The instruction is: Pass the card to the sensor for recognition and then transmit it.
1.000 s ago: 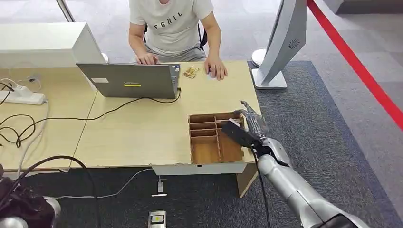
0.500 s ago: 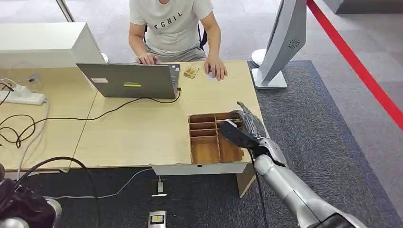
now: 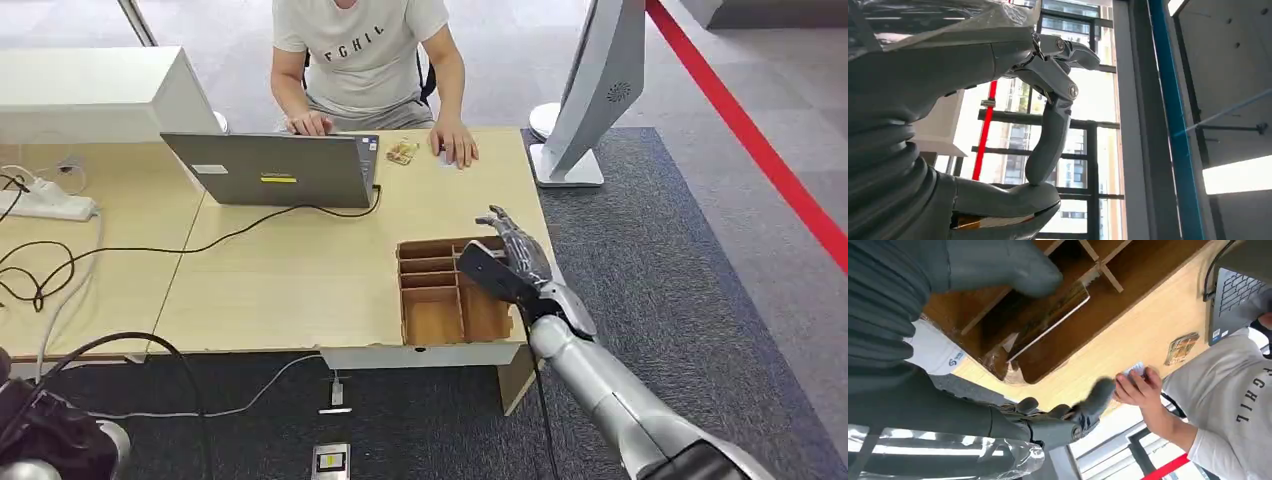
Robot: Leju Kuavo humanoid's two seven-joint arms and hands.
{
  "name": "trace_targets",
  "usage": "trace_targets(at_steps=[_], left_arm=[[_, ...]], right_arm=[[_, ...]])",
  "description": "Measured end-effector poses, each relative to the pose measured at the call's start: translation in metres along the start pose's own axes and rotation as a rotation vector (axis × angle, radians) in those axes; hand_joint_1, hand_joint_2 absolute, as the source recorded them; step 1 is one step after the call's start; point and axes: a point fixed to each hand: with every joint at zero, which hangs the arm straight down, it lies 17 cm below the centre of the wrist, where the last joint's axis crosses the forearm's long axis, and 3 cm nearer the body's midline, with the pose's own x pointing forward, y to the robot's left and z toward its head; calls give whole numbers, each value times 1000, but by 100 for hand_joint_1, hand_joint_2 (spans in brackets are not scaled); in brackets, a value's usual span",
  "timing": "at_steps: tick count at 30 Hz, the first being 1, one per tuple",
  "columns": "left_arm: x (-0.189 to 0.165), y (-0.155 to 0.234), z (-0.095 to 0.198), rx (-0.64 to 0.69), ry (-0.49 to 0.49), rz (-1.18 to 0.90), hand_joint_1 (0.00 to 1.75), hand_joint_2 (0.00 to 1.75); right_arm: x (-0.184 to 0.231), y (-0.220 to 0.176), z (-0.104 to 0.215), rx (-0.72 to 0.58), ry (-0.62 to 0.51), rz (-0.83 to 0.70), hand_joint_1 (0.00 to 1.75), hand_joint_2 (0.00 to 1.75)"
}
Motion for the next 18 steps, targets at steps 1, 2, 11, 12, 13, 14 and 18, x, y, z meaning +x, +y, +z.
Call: trace_targets(at_steps=[1,2,11,12,13,14,18], left_arm=[[0,0,0,0,0,0,0,175],[0,0,0,0,0,0,0,175],[-1,0,3,-4,10,-11,0,175],[-1,0,4,-5,11,-12,0,175],[-1,0,4,-5,11,-14,0,175],[-2,1,4,-4,12,-15,0,175],[-2,1,4,-2,13,-16,0,175]], right_arm=[[1,0,0,1,-3,0,175,175],[2,0,-1,1,-6,1,175,175],[6,0,-3,0,-19,10,175,175],[6,0,-4,0,-20,11,175,175],[6,0,-4,0,-20,11,175,175],[6,0,-4,1,-19,12,175,175],[5,0,-5,0,-17,14,175,175]])
